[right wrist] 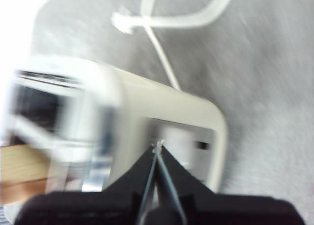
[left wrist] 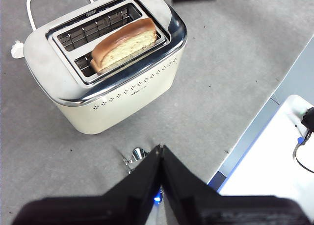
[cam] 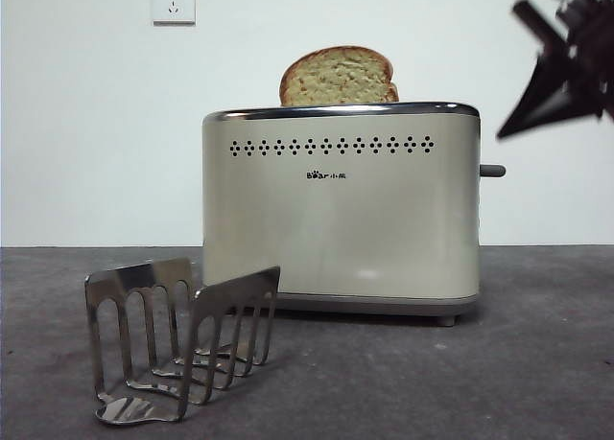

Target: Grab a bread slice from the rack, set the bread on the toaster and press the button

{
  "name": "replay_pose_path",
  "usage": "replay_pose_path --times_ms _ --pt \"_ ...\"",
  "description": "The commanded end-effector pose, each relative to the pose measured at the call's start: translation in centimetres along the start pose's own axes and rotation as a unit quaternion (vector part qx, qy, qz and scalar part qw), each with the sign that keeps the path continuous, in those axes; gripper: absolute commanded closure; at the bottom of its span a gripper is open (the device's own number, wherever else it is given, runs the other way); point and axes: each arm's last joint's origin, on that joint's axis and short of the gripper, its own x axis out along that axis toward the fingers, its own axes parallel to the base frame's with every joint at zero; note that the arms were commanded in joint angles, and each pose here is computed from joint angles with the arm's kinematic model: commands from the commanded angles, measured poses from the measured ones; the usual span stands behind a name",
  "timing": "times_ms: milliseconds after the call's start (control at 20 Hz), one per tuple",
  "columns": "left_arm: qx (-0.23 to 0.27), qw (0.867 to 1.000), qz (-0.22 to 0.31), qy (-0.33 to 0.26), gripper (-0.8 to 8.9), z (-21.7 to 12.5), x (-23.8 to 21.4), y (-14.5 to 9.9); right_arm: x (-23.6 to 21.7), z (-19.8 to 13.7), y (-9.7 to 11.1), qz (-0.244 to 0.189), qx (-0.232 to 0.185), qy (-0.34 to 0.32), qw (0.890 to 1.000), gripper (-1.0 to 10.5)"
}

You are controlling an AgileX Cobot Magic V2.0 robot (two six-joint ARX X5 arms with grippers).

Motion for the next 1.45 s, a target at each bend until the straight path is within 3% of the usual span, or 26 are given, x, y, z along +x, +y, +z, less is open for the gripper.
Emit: replay_pose_path --times_ms 50,300,550,1000,1250,1350,1450 --pt "-0.003 1.0 -0.001 -0.001 8.17 0.0 0.0 0.0 -2.1 0.2 2.0 0.005 -0.024 -0.018 1.0 9.5" --pt "-0.002 1.0 -0.001 -0.001 8.17 0.0 0.0 0.0 -8.7 -1.5 7.2 0.006 -0.076 -0.03 0.997 9.5" --pt "-0.002 1.0 -0.001 0.0 8.17 0.0 0.1 0.0 -13.7 -3.0 10.9 -0.026 -0.075 -0.022 0.997 9.5" --pt "-0.001 1.0 -0.004 0.0 8.17 0.1 0.1 -0.1 -16.0 -2.4 12.6 -0.102 -0.108 -0.07 0.986 9.5" --pt "-0.027 0.999 0.033 -0.007 8.17 0.0 -0.3 1.4 -16.4 -2.2 12.4 -0.169 -0.107 -0.094 0.975 9.5" --pt "0.033 0.996 0.082 -0.014 8.16 0.0 -0.7 2.5 -16.3 -2.1 12.2 -0.191 -0.104 -0.097 0.971 9.5" --pt "0.029 0.994 0.095 -0.037 8.16 -0.7 -1.2 3.3 -16.3 -2.2 12.0 -0.216 -0.099 -0.097 0.966 9.5"
